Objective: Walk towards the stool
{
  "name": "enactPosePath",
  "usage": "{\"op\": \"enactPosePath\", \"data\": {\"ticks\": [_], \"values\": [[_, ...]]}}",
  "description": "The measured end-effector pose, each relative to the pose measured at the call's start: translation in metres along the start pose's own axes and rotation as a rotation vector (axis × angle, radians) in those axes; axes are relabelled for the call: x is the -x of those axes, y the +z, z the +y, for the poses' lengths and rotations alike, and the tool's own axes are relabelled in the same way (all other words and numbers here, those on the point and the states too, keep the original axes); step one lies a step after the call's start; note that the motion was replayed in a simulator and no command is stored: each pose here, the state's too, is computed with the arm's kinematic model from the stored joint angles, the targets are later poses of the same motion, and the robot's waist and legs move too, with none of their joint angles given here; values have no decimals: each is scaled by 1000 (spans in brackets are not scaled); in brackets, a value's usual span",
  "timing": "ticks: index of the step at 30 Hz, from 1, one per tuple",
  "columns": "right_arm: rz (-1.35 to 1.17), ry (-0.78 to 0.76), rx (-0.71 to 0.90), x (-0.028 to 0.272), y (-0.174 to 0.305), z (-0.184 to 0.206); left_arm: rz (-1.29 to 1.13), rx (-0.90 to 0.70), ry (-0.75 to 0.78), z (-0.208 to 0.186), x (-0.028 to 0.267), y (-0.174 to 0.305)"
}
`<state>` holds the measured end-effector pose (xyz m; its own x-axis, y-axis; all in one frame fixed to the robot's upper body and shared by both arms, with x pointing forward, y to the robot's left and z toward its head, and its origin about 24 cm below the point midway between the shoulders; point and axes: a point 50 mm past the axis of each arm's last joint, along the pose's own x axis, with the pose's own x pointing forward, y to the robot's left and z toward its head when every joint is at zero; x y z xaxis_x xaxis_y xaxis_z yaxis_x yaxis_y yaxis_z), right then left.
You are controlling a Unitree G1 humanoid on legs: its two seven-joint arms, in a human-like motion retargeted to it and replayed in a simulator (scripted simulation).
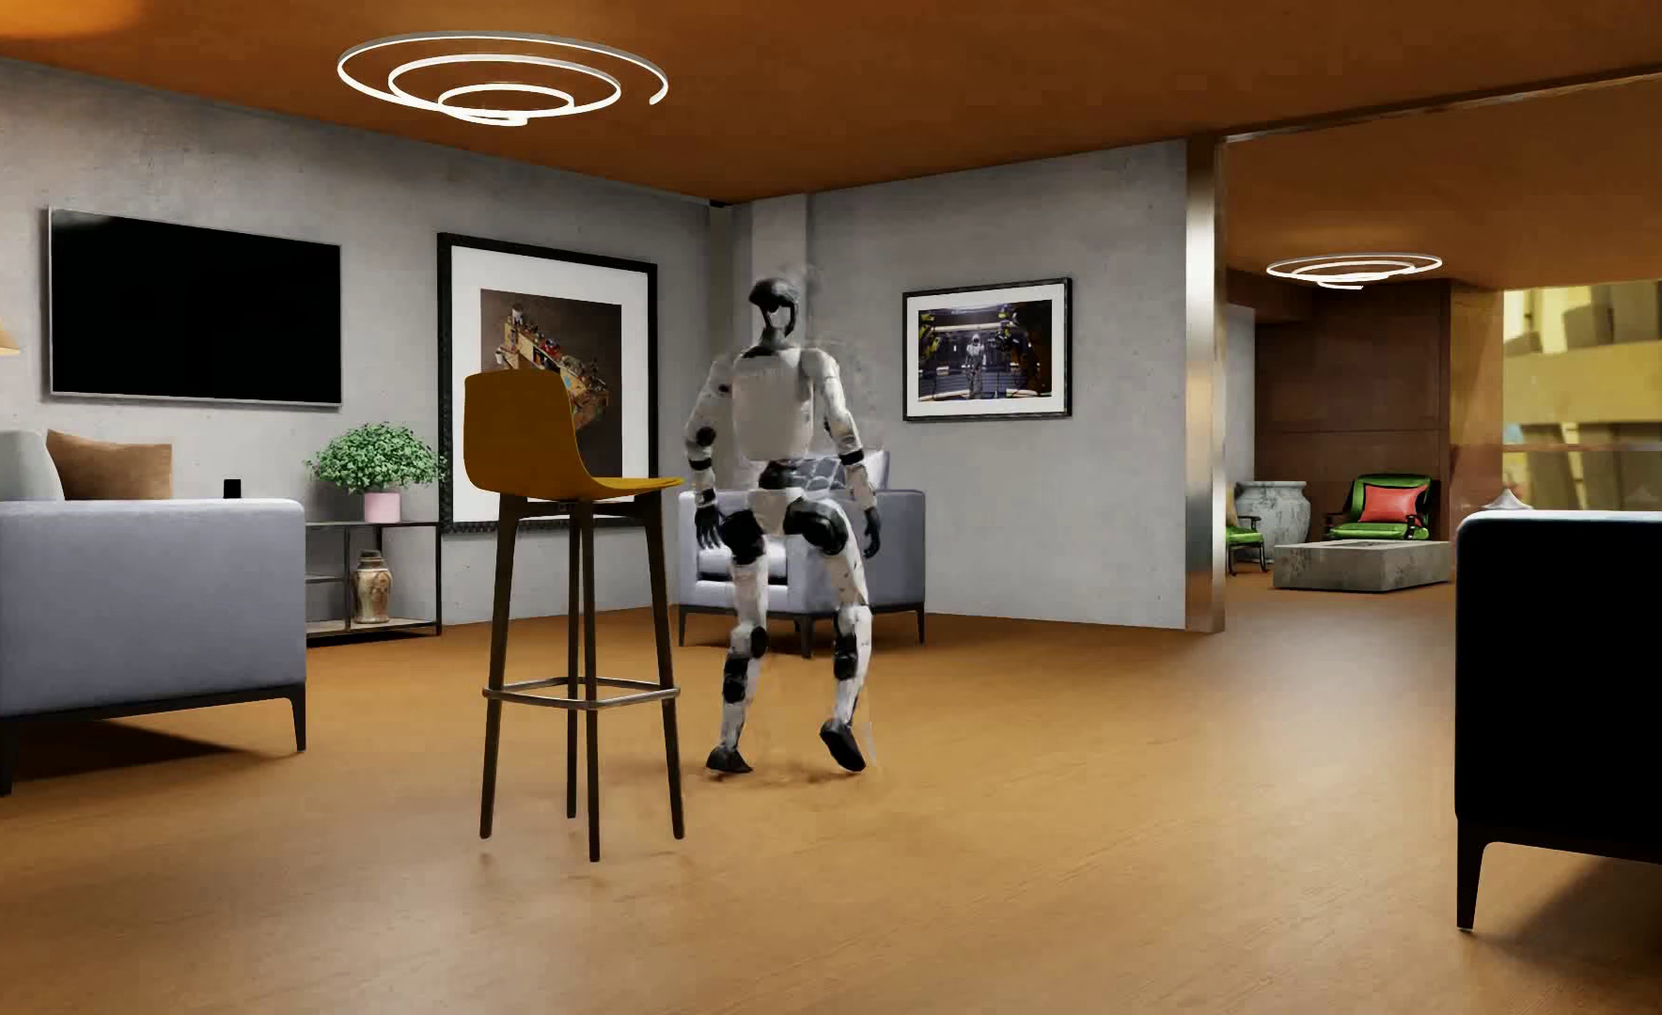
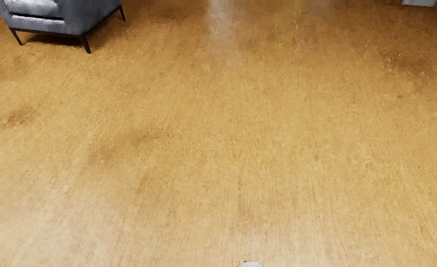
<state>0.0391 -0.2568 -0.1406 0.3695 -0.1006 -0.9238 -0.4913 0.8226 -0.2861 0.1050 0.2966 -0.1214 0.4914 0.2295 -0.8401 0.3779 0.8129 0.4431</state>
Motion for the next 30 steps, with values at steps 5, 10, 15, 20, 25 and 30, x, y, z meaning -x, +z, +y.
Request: {"op": "enactPosePath", "data": {"ticks": [5, 10, 15, 20, 25, 30], "values": [[188, -59, 15, 16, -53, -24, -328, -106, 75, 37, -5, 108], [365, -122, 16, 46, -105, -47, -823, -2, 84, 32, 39, 242], [275, -168, -24, 31, -77, -59, -996, -156, -128, -38, 70, 266], [0, -80, -33, -2, 3, -26, -638, -3, -104, -36, 22, 175], [-269, 44, -53, -16, 94, 20, 49, -26, -122, -45, 1, -10], [-583, 153, 98, 16, 156, 45, 359, -52, -202, -67, 57, -119]]}}
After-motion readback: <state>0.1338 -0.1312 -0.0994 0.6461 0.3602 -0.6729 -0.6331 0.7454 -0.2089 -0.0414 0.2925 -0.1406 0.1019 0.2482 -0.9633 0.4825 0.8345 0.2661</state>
